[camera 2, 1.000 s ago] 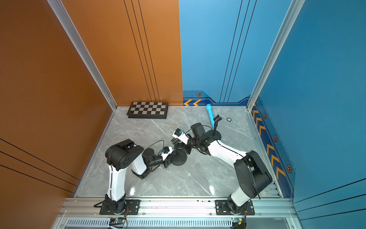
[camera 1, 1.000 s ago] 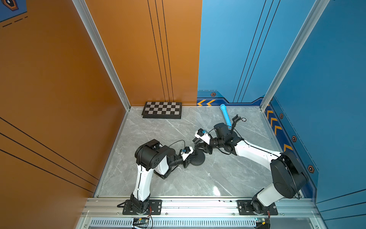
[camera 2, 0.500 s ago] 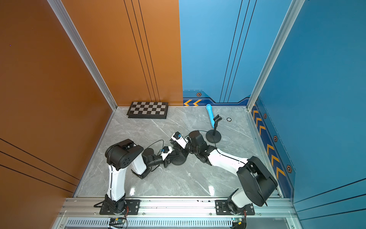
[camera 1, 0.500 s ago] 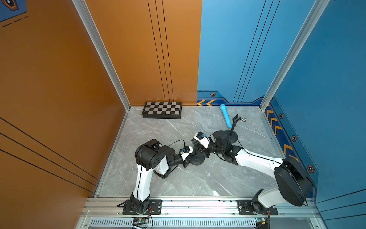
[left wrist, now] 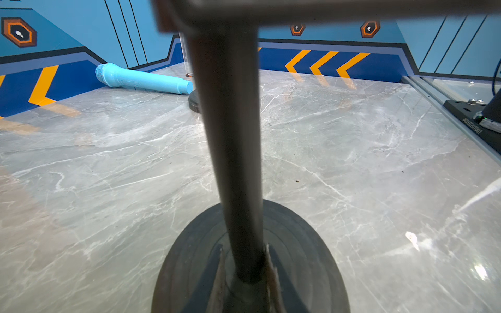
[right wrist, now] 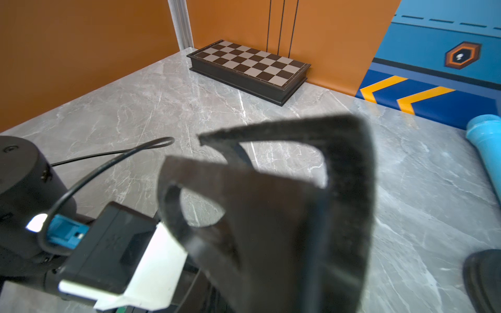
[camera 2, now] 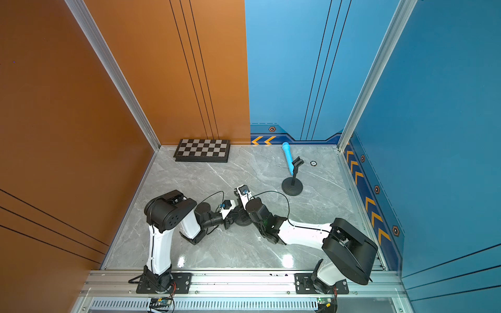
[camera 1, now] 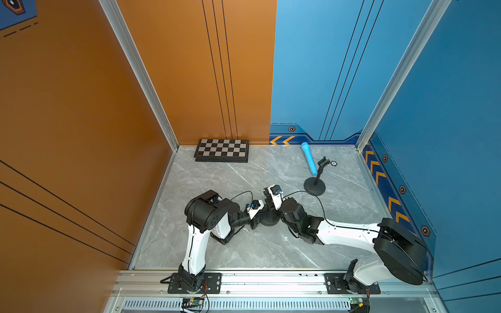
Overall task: Assemble a microphone stand
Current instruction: Screw the microphone stand pole into the microphone stand base, then pick up the microphone stand at the center of the board.
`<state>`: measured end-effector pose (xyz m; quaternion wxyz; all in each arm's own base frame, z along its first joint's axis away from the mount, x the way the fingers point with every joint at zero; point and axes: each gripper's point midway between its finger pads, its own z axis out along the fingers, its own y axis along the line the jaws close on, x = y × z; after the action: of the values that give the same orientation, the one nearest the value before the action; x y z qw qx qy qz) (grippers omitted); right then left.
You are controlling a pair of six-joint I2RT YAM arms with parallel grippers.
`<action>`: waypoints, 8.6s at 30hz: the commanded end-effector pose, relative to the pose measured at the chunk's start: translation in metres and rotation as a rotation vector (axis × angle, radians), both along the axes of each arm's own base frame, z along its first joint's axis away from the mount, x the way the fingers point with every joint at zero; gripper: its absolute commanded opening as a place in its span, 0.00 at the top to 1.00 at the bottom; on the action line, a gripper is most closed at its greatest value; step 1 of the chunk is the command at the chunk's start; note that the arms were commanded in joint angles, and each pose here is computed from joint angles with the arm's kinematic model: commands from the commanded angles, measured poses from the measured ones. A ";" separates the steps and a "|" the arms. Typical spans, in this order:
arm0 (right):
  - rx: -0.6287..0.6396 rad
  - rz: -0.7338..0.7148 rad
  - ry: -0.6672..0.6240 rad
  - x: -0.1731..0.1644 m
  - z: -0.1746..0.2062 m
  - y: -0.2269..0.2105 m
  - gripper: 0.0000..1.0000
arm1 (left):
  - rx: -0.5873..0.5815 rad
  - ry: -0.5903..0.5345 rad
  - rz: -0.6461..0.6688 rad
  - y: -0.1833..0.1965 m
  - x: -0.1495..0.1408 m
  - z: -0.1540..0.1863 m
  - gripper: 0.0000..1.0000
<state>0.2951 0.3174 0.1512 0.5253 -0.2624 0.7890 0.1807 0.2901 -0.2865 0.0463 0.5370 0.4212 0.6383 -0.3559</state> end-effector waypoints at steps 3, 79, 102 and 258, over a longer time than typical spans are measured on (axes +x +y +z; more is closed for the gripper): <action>-0.056 0.540 0.173 -0.039 0.000 0.018 0.51 | 0.117 0.169 0.049 0.014 -0.006 -0.053 0.73; 0.003 -0.454 -0.028 -0.001 -0.004 0.010 1.00 | 0.116 0.191 0.055 0.016 -0.007 -0.056 0.73; -0.169 0.637 0.182 -0.032 0.011 0.008 0.52 | 0.120 0.187 0.040 0.015 -0.009 -0.058 0.73; 0.111 -0.343 -0.171 0.041 0.059 -0.045 1.00 | 0.088 0.153 0.074 0.019 -0.008 -0.031 0.38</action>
<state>0.3139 0.2964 0.1675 0.5936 -0.1624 0.7801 0.1130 0.2927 -0.2781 0.0417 0.5301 0.4044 0.6603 -0.3457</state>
